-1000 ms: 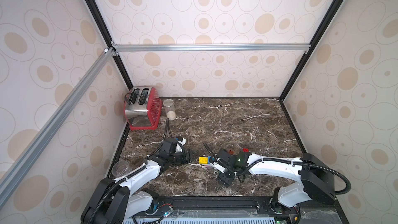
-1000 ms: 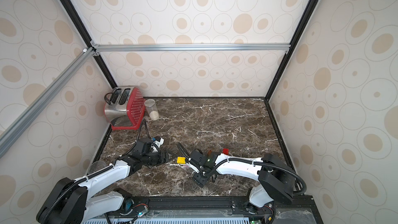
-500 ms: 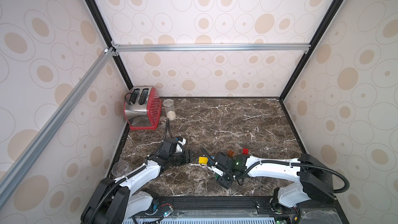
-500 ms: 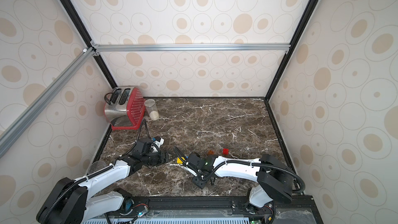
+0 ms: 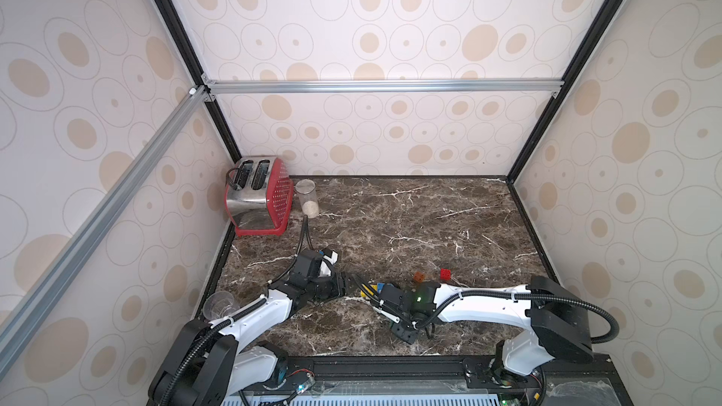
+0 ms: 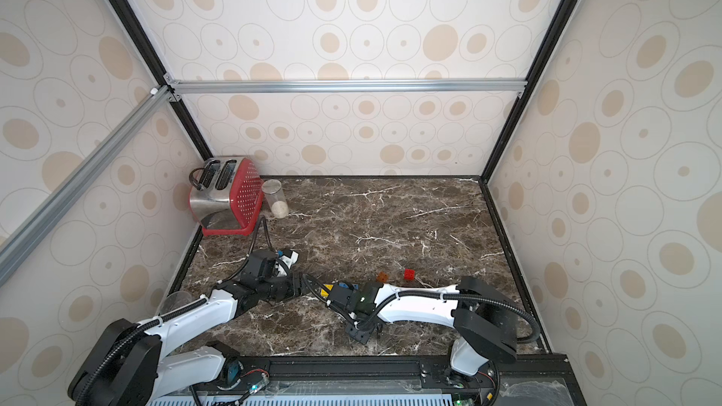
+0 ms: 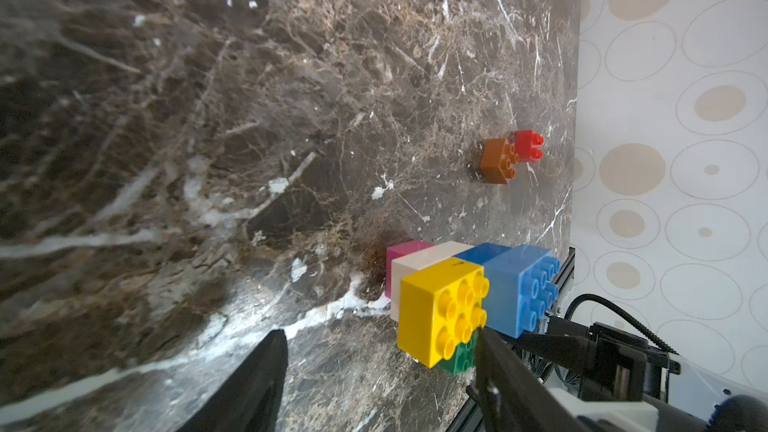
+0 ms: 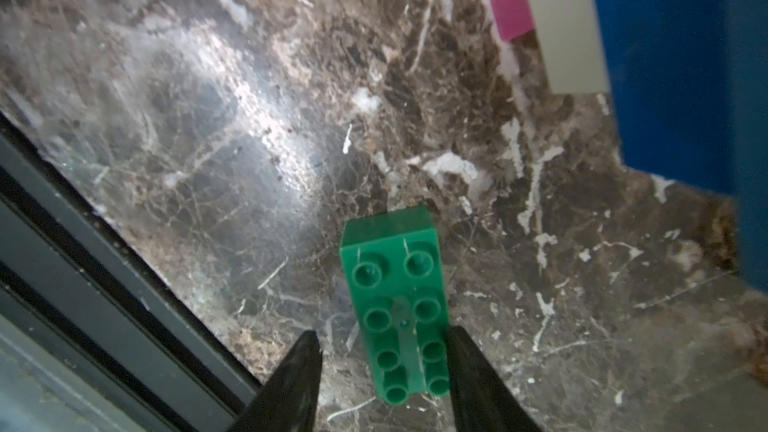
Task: Assemble a heart with lego
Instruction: Pick up the lego brick from the center of the board.
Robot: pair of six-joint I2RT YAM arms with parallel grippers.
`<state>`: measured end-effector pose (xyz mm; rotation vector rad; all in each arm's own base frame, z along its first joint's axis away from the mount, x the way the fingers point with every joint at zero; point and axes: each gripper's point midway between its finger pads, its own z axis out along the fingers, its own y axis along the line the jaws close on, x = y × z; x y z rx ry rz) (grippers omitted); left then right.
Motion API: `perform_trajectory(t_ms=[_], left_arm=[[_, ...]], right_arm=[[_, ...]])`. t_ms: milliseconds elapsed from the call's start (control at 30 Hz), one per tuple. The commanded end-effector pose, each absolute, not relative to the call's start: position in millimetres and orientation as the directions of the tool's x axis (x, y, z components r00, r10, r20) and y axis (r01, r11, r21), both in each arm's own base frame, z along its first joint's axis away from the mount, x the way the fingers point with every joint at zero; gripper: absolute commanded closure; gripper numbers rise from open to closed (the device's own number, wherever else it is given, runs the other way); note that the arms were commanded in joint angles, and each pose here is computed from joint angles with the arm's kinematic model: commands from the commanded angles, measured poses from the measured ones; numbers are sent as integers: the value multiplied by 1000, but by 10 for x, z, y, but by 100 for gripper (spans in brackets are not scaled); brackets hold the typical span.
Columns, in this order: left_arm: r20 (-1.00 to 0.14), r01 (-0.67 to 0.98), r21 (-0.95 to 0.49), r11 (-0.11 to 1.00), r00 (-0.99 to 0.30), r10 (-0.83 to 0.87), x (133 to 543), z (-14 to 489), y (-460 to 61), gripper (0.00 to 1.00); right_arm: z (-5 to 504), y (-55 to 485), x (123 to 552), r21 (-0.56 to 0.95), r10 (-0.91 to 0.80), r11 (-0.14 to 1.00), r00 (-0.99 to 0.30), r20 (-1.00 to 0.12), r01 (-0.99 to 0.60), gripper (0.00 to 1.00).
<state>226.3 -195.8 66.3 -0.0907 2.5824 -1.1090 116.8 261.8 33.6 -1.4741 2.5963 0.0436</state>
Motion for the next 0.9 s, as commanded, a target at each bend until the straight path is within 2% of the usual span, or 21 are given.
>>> perform_trajectory(t_ms=[0, 167, 300, 467, 567, 700, 867], left_arm=[[-297, 93, -714, 694, -938, -180, 2316, 745, -1961, 29], [-292, 92, -714, 694, -940, -176, 2321, 729, -1967, 29], [-293, 93, -714, 694, -940, -175, 2324, 729, -1969, 29], [-290, 93, -714, 694, -941, -173, 2318, 724, -1971, 29], [-288, 91, -715, 693, -942, -174, 2318, 725, -1974, 28], [-286, 92, -714, 694, -943, -169, 2320, 708, -1978, 28], [-285, 91, -715, 693, -943, -171, 2324, 701, -1979, 28]], right_arm=[[397, 2550, 1160, -88, -861, 503, -490, -134, -860, 51], [544, 2640, 1139, -48, -851, 498, -477, -218, -866, 53], [589, 2585, 1180, -77, -845, 511, -484, -227, -856, 49], [449, 2538, 1167, -85, -837, 539, -521, -168, -838, 34], [411, 2515, 1189, -99, -823, 562, -542, -170, -821, 29], [355, 2488, 1197, -110, -819, 570, -552, -154, -814, 30], [262, 2514, 1121, -71, -824, 564, -554, -122, -823, 37]])
